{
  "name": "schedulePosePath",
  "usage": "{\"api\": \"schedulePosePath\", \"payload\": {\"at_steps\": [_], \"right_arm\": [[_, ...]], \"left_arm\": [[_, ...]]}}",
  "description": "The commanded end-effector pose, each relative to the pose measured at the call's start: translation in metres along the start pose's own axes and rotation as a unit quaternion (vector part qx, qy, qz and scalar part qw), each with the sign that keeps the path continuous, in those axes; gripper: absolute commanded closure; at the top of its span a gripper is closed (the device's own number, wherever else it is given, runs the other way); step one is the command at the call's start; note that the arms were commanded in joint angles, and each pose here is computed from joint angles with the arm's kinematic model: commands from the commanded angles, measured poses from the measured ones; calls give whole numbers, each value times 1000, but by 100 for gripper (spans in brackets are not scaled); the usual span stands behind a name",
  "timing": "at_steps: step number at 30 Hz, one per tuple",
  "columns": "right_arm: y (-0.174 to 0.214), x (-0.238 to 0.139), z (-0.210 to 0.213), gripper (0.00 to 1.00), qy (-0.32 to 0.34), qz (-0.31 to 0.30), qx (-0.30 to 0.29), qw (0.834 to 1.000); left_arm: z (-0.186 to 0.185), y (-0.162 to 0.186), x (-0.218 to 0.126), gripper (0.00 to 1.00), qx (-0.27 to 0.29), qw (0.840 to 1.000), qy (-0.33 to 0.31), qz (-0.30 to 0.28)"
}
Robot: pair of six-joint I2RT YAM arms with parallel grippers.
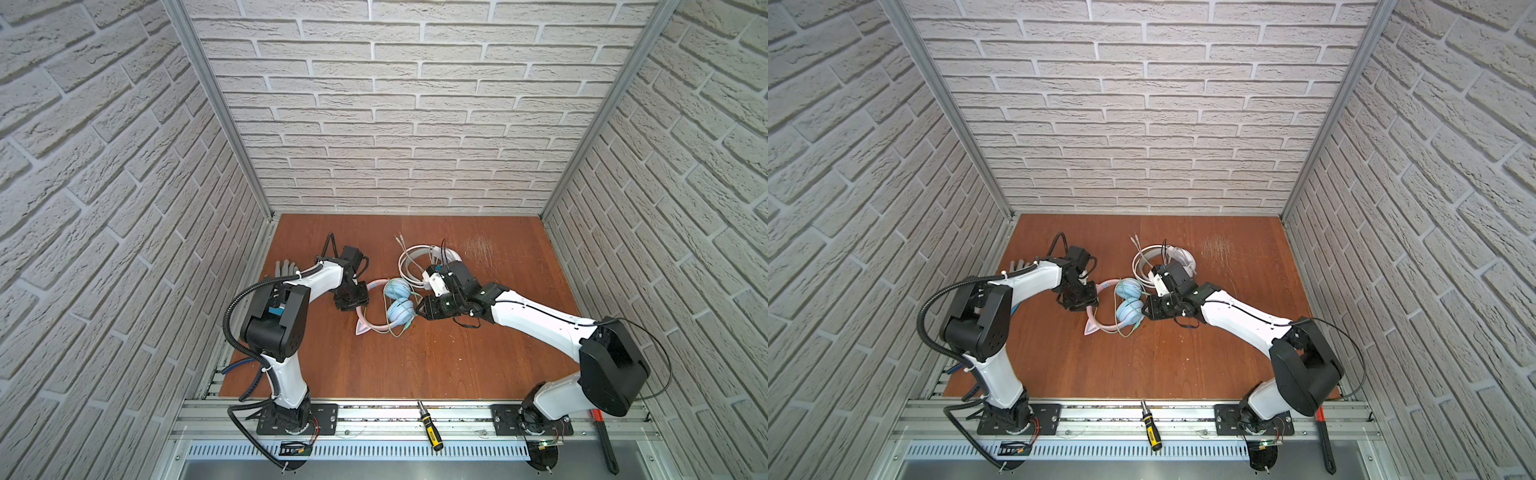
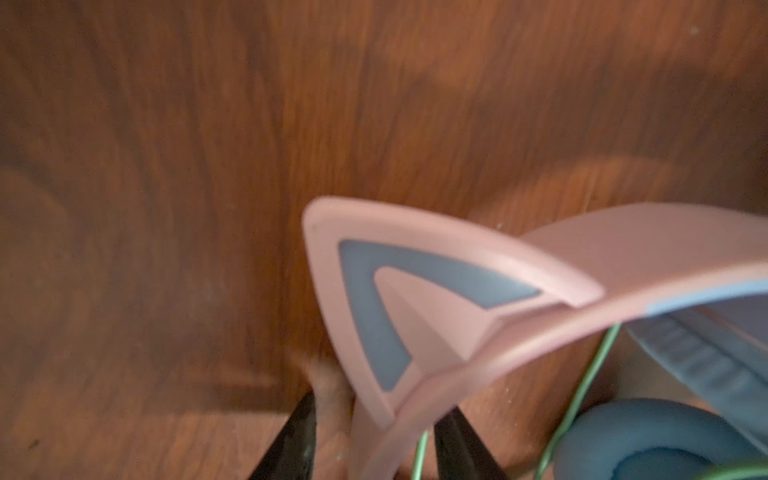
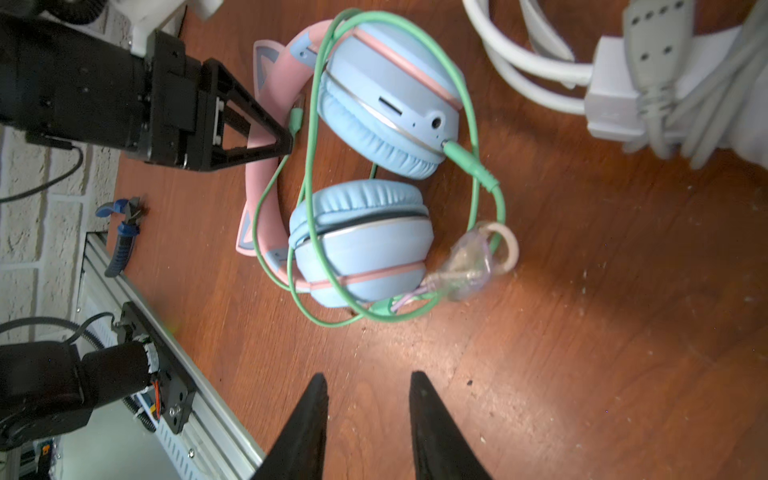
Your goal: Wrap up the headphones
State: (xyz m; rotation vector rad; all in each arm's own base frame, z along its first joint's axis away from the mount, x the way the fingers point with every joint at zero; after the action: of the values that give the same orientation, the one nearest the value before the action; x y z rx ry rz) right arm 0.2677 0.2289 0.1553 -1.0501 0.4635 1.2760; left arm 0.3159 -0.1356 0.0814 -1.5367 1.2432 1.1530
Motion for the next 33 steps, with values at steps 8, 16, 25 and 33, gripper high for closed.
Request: {"api": "schedulePosePath", "payload": {"at_steps": [8, 16, 25, 33], "right_arm": [[-13, 30, -5, 83, 30, 7, 34, 999], [0, 49, -8, 87, 22, 36, 54, 998], [3, 66, 5, 88, -19, 50, 54, 997], [-1, 77, 8, 88, -39, 52, 51, 997]], "left_arm": [[6, -3, 16, 71, -7, 1000, -5, 18], [7, 1, 24, 81, -19, 999, 2, 29], [8, 4, 29, 89, -23, 999, 5, 39], [5, 3, 29, 90, -9, 999, 12, 47]]}}
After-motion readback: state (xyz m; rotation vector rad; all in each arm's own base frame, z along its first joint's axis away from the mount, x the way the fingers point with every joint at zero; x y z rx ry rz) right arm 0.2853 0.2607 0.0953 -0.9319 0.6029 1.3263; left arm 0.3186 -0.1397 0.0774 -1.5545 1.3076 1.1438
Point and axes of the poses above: each gripper's point midway between its finger pads, its own x axis out along the fingers, its own z axis along the line the jaws close on, y = z × x, the point moved 6 cm from there along -x, back along the fingers
